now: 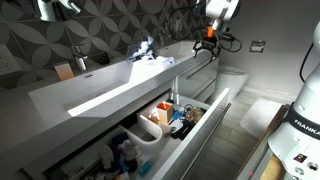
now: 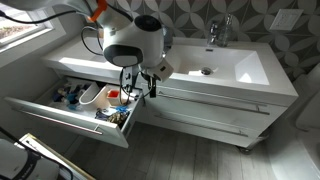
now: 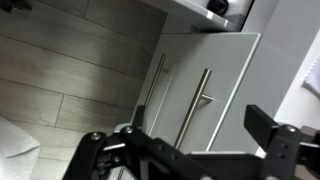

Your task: Open the top right drawer

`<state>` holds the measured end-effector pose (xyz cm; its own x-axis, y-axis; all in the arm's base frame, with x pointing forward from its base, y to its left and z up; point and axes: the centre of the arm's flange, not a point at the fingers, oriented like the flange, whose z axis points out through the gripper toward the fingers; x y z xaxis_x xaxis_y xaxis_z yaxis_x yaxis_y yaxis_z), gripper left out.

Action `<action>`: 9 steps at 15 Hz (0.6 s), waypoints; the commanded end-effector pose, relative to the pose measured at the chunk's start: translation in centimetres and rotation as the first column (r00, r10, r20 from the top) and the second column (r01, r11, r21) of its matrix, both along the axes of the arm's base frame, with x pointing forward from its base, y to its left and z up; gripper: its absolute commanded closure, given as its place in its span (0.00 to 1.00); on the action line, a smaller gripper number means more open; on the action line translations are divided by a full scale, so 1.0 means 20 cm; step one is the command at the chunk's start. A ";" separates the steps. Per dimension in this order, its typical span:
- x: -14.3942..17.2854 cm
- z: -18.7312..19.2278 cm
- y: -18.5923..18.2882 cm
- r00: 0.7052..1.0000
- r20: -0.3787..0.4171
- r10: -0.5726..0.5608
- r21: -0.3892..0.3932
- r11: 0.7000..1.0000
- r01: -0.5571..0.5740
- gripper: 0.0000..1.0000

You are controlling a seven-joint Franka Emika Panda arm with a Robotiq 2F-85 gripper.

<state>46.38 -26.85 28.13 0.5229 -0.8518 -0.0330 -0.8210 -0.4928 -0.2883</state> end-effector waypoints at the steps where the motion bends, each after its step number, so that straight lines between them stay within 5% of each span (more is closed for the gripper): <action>1: 0.02 -0.07 -0.06 1.000 0.022 -0.005 0.003 1.000 0.005 0.00; 9: -0.01 -0.44 -0.47 0.988 0.123 -0.098 0.104 0.991 0.085 0.00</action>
